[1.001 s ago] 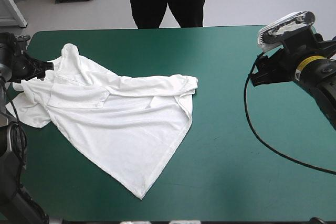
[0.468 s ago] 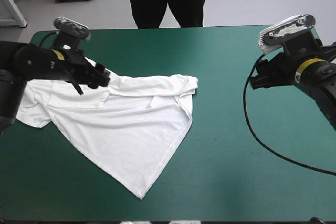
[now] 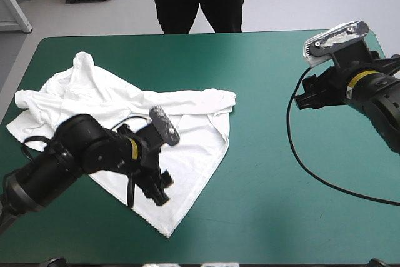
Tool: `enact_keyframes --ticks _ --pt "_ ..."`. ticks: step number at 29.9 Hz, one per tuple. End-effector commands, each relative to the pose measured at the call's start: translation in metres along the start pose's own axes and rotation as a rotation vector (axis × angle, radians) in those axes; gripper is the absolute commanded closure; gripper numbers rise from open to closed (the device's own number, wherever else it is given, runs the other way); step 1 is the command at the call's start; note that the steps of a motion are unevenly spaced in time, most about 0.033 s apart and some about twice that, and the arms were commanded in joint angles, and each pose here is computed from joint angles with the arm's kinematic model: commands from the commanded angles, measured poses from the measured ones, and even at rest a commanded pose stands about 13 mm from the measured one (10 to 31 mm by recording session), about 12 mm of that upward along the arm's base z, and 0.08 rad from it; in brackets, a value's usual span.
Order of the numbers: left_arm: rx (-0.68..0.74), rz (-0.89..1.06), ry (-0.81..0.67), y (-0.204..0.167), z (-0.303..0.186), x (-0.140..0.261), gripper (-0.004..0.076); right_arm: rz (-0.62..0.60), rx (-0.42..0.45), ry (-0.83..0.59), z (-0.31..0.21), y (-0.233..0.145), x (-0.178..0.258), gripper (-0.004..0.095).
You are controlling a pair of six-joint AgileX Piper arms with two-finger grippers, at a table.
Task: Fold the cloth
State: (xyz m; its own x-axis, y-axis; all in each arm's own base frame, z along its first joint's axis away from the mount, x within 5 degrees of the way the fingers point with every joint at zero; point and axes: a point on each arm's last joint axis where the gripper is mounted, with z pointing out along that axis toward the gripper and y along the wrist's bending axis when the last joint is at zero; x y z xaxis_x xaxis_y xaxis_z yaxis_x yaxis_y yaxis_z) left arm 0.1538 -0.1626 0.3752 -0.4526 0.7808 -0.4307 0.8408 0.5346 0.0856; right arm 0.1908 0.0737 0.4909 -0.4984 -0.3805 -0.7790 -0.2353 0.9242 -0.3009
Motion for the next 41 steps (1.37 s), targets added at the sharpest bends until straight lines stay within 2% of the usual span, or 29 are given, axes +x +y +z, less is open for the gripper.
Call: enact_keyframes --ticks 1,6,11,21,28,31,34,35,38,41 --pt "0.064 0.073 0.087 -0.026 0.012 0.018 0.0199 0.0 0.029 -0.059 -0.006 -0.005 -0.007 0.0192" --pt "0.111 0.15 0.184 -0.048 0.054 0.044 0.0199 -0.013 0.035 -0.032 0.003 -0.002 -0.008 0.0192" --pt "0.185 0.142 0.215 -0.06 0.084 0.067 0.0199 -0.024 0.033 -0.005 0.014 0.003 -0.01 0.0192" --pt "0.165 0.159 0.114 -0.061 0.112 0.076 0.0199 -0.027 0.028 0.003 0.018 0.005 -0.011 0.0192" --pt "0.176 0.158 0.198 -0.063 0.139 0.082 0.0201 -0.028 0.028 0.004 0.018 0.005 -0.011 0.0192" --pt "0.18 0.152 0.217 -0.064 0.148 0.08 0.027 -0.033 0.027 0.015 0.023 0.007 -0.011 0.0192" --pt "0.188 0.14 0.24 -0.065 0.155 0.08 0.0442 -0.041 0.025 0.026 0.03 0.01 -0.013 0.0192" --pt "0.189 0.139 0.25 -0.066 0.157 0.081 0.053 -0.046 0.021 0.033 0.035 0.013 -0.014 0.0192" --pt "0.198 0.125 0.252 -0.067 0.161 0.08 0.0718 -0.059 0.012 0.052 0.05 0.02 -0.016 0.0192" --pt "0.207 0.114 0.263 -0.068 0.163 0.08 0.0731 -0.07 -0.015 0.072 0.07 0.031 -0.019 0.0192"
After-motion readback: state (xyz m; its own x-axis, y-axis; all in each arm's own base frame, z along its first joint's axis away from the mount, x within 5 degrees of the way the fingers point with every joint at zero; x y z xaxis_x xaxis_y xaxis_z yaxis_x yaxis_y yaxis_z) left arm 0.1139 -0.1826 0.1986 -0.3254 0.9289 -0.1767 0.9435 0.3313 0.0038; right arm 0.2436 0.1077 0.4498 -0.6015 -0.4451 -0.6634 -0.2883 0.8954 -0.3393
